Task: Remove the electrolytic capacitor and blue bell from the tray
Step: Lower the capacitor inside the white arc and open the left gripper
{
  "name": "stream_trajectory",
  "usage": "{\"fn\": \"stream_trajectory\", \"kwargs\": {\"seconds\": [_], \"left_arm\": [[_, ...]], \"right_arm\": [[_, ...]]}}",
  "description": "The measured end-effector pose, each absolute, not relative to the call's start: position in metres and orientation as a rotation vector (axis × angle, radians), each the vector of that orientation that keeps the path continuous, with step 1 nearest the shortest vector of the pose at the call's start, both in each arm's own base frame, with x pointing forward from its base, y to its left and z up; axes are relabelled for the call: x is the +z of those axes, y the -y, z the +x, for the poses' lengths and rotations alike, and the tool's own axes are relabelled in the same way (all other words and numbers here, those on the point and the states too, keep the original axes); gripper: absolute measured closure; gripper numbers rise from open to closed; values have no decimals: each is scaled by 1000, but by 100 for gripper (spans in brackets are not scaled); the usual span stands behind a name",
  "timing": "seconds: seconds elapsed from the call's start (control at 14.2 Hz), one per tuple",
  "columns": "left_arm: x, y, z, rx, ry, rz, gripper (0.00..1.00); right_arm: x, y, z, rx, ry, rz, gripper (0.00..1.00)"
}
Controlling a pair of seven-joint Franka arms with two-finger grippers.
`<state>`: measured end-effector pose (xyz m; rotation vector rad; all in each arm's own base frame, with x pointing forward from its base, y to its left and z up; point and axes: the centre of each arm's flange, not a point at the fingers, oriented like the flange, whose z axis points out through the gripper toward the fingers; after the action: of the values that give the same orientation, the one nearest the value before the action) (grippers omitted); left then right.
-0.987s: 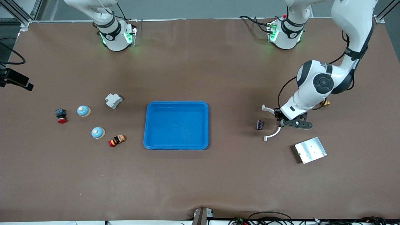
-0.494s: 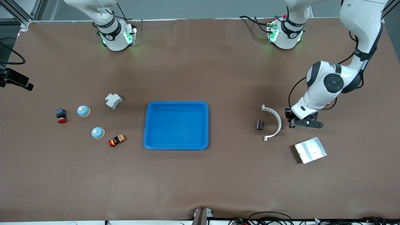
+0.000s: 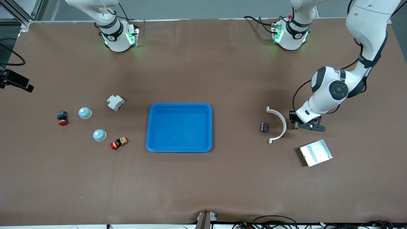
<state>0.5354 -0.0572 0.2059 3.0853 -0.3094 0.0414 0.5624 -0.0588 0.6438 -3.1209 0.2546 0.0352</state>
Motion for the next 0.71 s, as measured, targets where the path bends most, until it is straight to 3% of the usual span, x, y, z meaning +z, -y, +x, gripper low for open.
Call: {"fn": "stream_trajectory", "kwargs": {"seconds": [0.71], "left_arm": [[198, 50, 535, 19, 284, 3080, 69]], "right_arm": [[644, 60, 562, 36, -259, -3121, 0]]}}
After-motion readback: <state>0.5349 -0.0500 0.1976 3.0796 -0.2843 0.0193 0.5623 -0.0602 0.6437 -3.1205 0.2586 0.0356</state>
